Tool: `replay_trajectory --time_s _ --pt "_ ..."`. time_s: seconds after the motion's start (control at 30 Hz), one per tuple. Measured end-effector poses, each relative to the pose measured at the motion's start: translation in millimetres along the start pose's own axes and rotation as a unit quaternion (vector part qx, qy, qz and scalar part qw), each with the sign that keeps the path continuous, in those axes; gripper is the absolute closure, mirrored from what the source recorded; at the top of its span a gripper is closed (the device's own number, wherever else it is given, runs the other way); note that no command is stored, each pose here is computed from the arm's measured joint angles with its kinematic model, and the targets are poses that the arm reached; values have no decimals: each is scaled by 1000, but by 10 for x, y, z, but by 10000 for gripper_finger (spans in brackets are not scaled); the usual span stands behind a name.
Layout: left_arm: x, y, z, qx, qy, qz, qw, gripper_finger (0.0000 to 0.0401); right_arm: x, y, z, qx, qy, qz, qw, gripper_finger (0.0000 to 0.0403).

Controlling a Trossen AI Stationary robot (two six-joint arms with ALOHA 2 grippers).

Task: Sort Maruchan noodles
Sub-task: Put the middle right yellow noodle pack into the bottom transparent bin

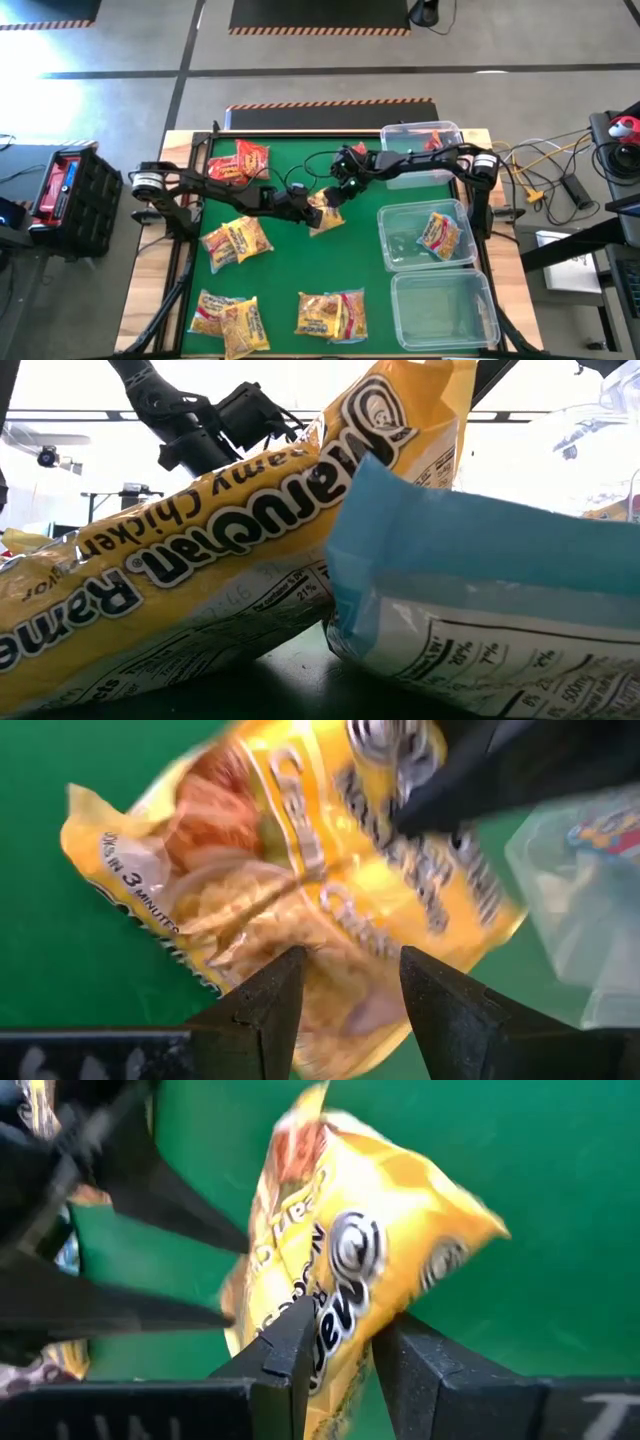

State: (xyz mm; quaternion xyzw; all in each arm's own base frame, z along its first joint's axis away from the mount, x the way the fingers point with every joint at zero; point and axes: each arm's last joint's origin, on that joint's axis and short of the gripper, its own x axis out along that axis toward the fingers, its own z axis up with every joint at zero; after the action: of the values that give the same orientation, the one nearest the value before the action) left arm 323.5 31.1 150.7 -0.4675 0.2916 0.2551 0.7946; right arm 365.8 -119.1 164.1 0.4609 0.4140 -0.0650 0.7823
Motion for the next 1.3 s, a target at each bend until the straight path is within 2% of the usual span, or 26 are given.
replay_trajectory --time_s 0.33,0.57,0.77,0.97,1.13,1.3 --pt "-299 -126 90 1 -19 -25 1000 249 -113 87 12 -19 -10 16 1000 347" --pt "-593 -177 140 25 -24 -32 999 249 -226 157 20 -32 -26 18 999 351" --pt "-805 -114 145 30 -38 17 999 249 -437 290 24 -47 -51 34 997 351" --pt "-866 -23 122 34 -44 76 996 249 -734 510 -18 -71 -76 71 992 351" --pt "-820 111 59 31 -28 154 987 249 -867 706 -190 -81 -37 108 990 351" --pt "-768 185 15 16 -12 192 981 249 -931 930 -489 -84 24 120 989 351"
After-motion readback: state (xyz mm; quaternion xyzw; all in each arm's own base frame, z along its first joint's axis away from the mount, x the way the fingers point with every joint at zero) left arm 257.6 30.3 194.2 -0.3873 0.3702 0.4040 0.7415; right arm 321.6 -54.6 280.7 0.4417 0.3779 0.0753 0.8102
